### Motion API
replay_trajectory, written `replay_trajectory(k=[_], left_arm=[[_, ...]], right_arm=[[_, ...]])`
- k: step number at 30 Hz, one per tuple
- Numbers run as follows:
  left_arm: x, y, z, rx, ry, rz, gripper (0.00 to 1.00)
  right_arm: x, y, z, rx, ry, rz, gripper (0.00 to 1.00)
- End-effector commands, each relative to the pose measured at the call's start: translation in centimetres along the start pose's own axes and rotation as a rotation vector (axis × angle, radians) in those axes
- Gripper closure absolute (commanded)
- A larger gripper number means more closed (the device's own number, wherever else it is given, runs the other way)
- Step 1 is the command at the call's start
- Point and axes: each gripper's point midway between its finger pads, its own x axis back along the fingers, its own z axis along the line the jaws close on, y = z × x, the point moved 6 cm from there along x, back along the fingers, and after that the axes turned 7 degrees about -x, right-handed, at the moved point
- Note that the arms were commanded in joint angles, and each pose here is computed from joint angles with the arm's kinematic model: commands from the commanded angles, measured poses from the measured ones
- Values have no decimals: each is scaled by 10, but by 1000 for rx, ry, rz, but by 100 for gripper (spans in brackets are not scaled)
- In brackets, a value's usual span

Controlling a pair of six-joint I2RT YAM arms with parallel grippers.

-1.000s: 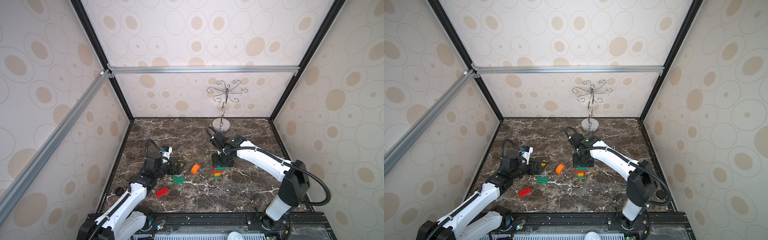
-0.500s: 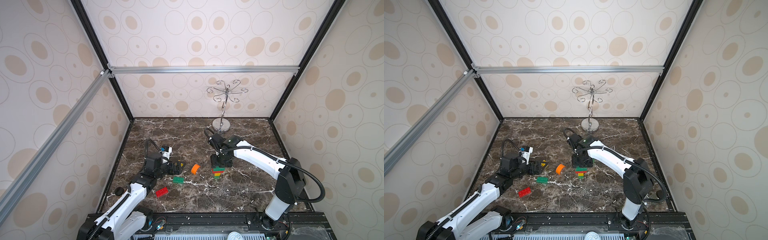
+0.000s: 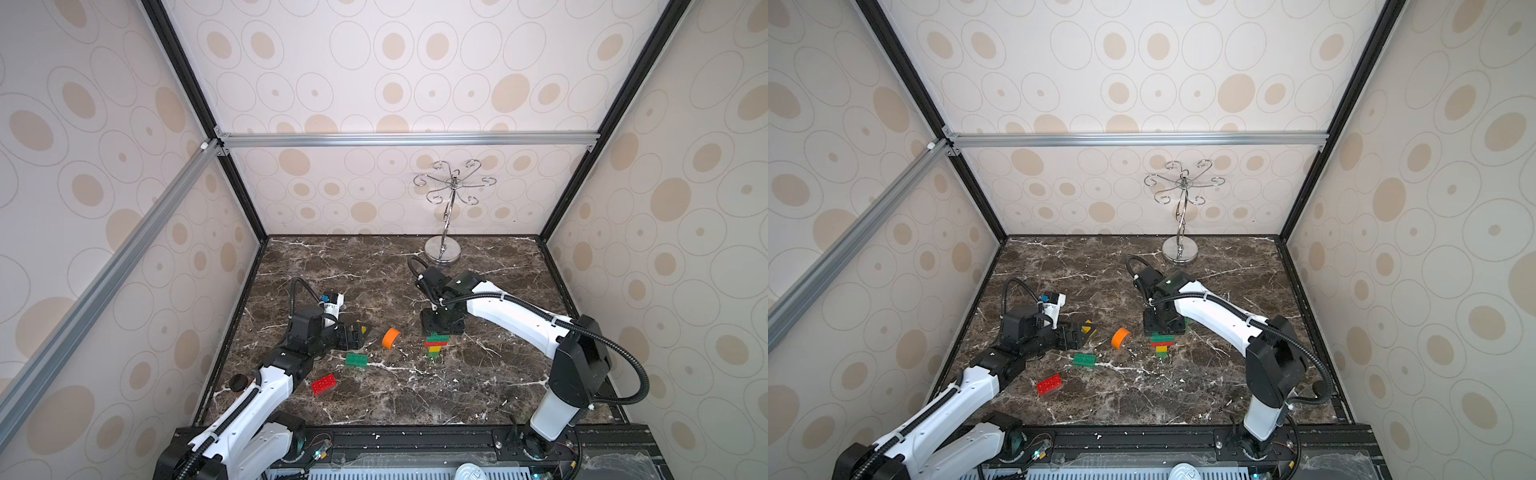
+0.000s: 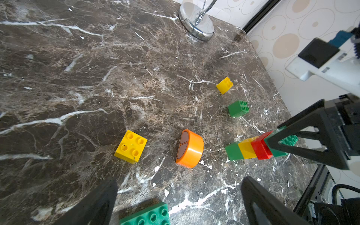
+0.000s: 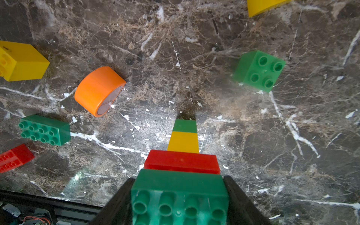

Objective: Assemble an ice cream with lego
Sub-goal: Assemble the lego brick with the lego brick.

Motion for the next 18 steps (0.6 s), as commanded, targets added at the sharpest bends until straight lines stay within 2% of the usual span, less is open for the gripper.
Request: replay_trajectory(k=[1,11,18], left_arm=[[5,5,-2,-5,-2,-26,0],[5,6,-2,-5,-1,-28,0],[6,5,-2,-7,-2,-30,0]], right_arm=[[-9,-5,1,5,-28,20,53],[-17,-12,-4,17,-50,50,53],[-24,-17,-5,77,-43,82,53]])
